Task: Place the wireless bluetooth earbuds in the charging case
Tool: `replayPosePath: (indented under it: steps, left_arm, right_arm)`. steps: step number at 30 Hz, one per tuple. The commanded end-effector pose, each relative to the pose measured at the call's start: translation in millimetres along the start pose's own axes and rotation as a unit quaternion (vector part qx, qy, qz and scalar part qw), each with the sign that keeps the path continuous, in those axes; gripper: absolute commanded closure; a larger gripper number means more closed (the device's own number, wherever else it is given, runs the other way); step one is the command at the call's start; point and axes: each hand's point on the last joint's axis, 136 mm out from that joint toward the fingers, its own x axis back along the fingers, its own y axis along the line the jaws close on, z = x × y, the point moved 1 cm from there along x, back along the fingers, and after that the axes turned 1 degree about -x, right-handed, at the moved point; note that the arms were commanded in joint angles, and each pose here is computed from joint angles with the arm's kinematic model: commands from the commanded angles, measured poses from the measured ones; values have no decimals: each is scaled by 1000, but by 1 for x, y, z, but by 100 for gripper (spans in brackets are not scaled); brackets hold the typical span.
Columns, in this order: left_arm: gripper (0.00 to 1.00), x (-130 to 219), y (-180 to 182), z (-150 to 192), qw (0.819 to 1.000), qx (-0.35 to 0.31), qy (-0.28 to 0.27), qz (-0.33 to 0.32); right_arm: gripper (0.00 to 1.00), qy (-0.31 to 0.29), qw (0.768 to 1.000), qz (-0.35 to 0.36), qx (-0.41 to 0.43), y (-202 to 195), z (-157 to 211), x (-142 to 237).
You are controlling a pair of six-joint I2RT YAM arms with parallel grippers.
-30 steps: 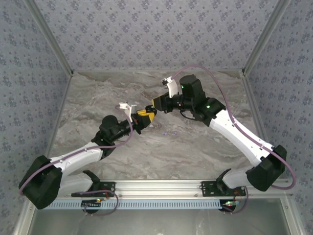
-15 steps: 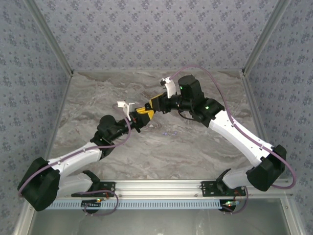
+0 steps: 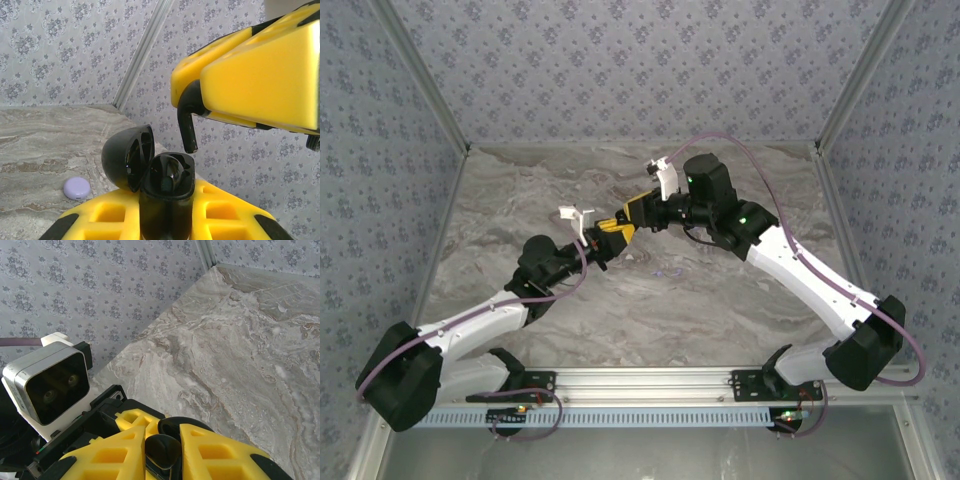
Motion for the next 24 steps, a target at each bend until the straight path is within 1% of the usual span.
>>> replayPosePath:
  steps: [1,11,24]
  left_arm:
    - [81,0,-24,-30,998,-12,-41,38]
    - [81,1,-26,-31,998,-14,-40,42]
    - [81,1,-23,-32,999,-8,-43,30]
  right_arm:
    - [78,-15,1000,-18,14,12,-12,2]
    - [77,-7,1000,-20,14,12,-9,-3]
    - [77,1,1000,-22,13,12,-3,-6]
